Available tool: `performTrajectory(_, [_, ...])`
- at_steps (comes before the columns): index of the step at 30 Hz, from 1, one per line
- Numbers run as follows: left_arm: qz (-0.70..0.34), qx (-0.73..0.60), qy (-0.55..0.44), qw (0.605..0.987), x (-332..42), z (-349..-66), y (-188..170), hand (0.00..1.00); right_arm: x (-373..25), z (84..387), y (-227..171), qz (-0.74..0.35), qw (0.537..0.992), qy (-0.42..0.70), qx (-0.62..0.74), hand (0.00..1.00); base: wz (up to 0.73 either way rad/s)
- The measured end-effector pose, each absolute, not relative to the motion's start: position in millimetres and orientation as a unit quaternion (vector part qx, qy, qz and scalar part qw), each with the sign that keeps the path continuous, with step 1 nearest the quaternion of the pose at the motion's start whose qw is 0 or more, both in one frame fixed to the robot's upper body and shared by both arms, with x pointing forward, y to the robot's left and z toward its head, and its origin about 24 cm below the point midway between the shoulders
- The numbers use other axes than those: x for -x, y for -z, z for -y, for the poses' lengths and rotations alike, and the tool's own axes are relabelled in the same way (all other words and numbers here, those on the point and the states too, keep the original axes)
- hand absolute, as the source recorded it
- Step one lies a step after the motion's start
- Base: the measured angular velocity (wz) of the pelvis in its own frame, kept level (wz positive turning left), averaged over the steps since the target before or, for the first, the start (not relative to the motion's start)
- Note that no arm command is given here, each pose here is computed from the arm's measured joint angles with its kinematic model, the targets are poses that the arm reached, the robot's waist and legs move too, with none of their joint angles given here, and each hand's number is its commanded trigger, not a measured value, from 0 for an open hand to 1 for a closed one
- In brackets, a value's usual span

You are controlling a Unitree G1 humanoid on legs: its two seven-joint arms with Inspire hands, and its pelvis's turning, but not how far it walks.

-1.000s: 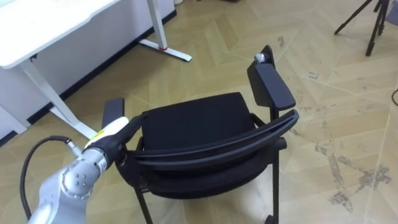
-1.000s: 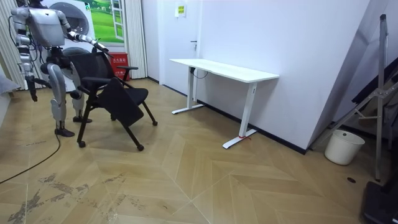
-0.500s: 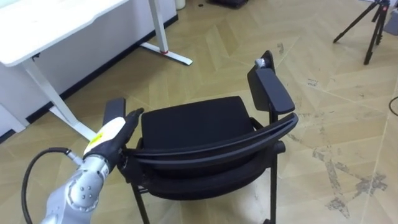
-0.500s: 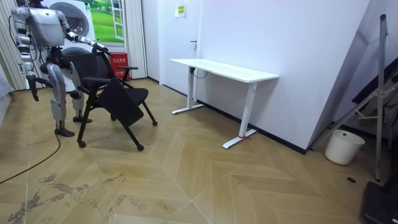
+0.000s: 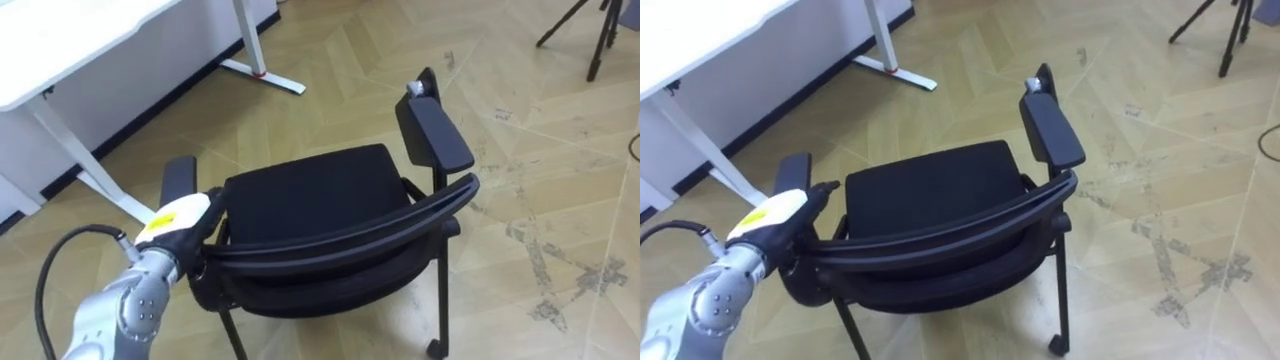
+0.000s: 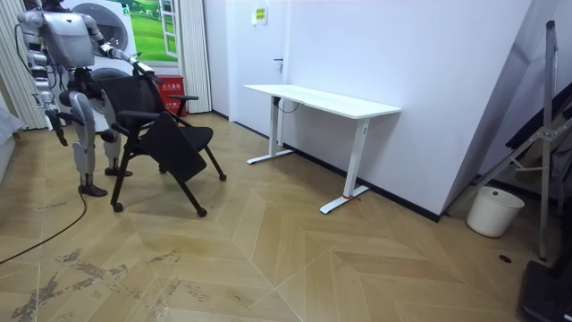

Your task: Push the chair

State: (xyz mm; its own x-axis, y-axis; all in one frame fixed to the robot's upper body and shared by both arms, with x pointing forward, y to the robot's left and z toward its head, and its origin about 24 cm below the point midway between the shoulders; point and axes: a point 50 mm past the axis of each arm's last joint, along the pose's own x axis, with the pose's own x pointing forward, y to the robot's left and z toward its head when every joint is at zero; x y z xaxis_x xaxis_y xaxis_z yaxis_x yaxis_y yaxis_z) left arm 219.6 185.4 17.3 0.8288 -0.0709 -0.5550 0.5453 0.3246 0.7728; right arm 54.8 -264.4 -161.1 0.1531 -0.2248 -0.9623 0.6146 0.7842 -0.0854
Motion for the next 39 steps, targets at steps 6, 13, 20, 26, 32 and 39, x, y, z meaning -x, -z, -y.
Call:
performTrajectory(6, [-0.217, -0.561, 0.226, 0.766, -218, -178, -23, 0.0, -65, 266, 159, -0.567, 0.756, 0.276, -0.176, 0.0, 0.03])
performTrajectory(13, [-0.162, -0.563, 0.324, 0.743, -210, -137, -35, 1.0, -61, 266, 160, -0.569, 0.752, 0.285, -0.171, 0.0, 0.03])
performTrajectory(20, [-0.138, -0.552, 0.355, 0.742, -209, -126, -41, 1.0, -63, 268, 159, -0.56, 0.757, 0.292, -0.167, 0.0, 0.0])
performTrajectory(26, [-0.123, -0.57, 0.34, 0.738, -209, -124, -42, 1.0, -62, 268, 159, -0.56, 0.757, 0.293, -0.166, 0.0, 0.01])
performTrajectory(32, [-0.113, -0.576, 0.334, 0.737, -210, -123, -43, 1.0, -63, 269, 159, -0.558, 0.758, 0.294, -0.166, 0.0, 0.0])
performTrajectory(39, [-0.109, -0.58, 0.337, 0.733, -209, -124, -43, 1.0, -63, 269, 159, -0.553, 0.758, 0.297, -0.176, 0.0, 0.0])
